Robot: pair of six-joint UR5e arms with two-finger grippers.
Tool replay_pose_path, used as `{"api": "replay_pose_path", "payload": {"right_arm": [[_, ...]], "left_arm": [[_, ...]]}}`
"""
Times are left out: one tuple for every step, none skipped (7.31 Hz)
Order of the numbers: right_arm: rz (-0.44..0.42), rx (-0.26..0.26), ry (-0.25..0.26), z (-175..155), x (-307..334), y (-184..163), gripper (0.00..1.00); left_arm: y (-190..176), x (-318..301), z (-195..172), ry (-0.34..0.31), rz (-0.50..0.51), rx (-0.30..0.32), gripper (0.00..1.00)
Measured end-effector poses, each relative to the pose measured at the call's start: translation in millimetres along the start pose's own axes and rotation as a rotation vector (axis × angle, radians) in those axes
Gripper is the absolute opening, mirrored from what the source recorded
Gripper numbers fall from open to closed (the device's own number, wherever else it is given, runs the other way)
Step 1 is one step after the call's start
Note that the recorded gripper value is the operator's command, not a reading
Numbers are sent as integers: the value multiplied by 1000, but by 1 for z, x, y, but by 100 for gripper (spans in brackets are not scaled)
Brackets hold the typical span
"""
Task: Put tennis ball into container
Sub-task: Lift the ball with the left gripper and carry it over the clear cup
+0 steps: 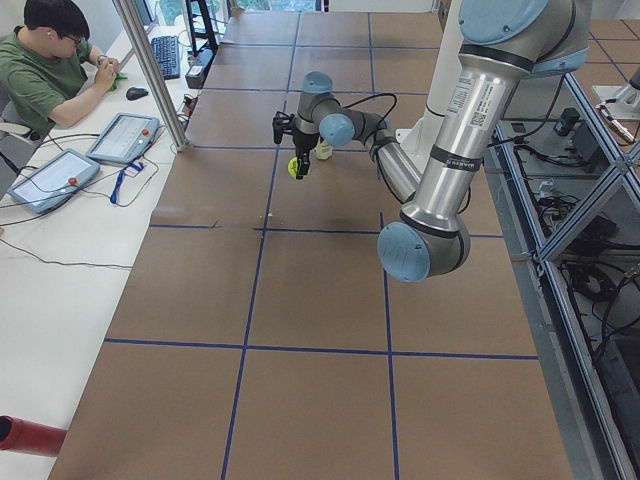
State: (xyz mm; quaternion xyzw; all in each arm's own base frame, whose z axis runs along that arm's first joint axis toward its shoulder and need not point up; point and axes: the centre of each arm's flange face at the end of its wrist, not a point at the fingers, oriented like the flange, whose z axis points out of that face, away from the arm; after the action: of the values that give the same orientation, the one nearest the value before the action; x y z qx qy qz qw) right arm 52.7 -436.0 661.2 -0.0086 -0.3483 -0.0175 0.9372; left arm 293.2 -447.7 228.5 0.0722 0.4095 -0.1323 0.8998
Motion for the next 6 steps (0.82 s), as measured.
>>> {"api": "replay_pose_path", "payload": {"right_arm": [[0, 0, 0, 0, 0, 0, 100], [0, 0, 0, 0, 0, 0, 100], [0, 0, 0, 0, 0, 0, 100], [1, -1, 0, 0, 0, 0, 100], [0, 0, 0, 0, 0, 0, 100], [0, 0, 0, 0, 0, 0, 100]], "left_arm": [[1, 8, -30, 3, -15, -9, 32], [4, 23, -48, 4, -31, -33, 32], [9, 41, -52, 8, -50, -61, 32], [17, 65, -46, 10, -70, -91, 32], [24, 96, -38, 13, -91, -117, 32], [29, 124, -33, 16, -111, -136, 32]]}}
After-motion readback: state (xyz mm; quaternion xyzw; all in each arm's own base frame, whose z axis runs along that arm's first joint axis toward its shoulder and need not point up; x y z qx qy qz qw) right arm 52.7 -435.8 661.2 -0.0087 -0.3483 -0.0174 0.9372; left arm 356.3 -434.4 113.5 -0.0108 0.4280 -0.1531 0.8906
